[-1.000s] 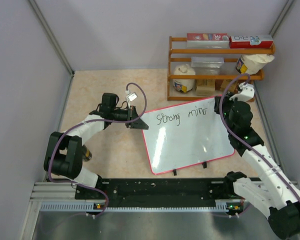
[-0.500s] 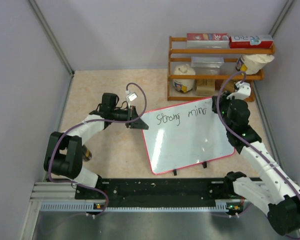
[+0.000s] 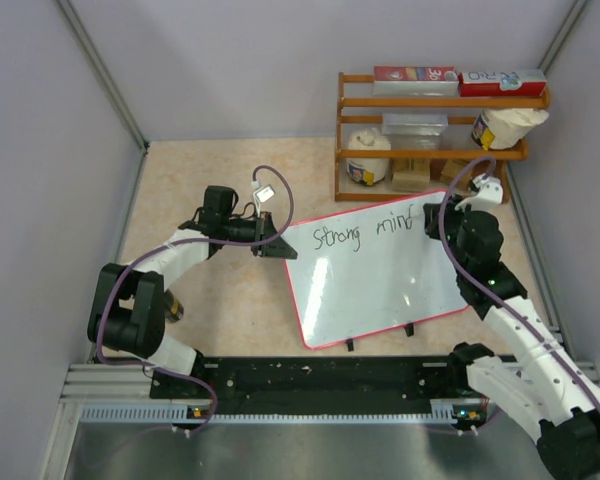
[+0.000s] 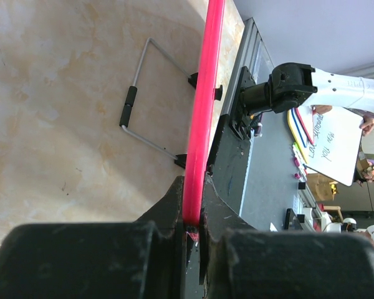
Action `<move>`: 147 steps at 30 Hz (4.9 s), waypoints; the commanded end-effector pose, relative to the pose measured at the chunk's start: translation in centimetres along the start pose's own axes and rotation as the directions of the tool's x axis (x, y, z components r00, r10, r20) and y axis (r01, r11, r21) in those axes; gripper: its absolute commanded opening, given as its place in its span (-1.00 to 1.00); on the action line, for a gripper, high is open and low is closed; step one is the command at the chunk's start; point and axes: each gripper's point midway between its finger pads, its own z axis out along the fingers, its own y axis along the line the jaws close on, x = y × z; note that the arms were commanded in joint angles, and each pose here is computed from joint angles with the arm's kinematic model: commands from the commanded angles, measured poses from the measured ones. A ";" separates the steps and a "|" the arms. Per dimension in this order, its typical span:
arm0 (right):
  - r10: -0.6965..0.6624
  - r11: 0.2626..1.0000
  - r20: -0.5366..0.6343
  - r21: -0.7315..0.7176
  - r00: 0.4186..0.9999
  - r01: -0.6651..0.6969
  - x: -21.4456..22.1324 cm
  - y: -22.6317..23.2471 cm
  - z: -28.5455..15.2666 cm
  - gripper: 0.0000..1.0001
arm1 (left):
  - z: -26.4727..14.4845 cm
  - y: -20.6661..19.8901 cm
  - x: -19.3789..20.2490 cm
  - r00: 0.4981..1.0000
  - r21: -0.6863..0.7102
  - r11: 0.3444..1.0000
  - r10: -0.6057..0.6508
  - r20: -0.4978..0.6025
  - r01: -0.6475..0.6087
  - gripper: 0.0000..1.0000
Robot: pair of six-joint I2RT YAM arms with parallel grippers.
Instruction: Write a sentence on the whiteboard
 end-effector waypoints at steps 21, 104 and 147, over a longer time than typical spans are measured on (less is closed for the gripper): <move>-0.009 1.000 -0.041 0.020 0.999 0.010 1.9 -1.5 -1.7 -1.00 | 1.2 3.3 2.4 0.996 -0.142 0.987 0.068 -0.055 -0.075 -1.00; -0.041 0.917 -0.143 -0.399 0.989 -0.020 2.5 5.2 -7.7 -1.00 | -7.7 -3.0 0.7 0.856 -0.471 0.881 0.218 0.468 0.033 0.94; -0.124 0.771 -0.112 -0.636 0.986 0.024 7.2 14.9 -8.9 -1.00 | 1.3 -2.5 0.4 0.938 -0.079 0.967 0.253 0.238 -0.241 0.00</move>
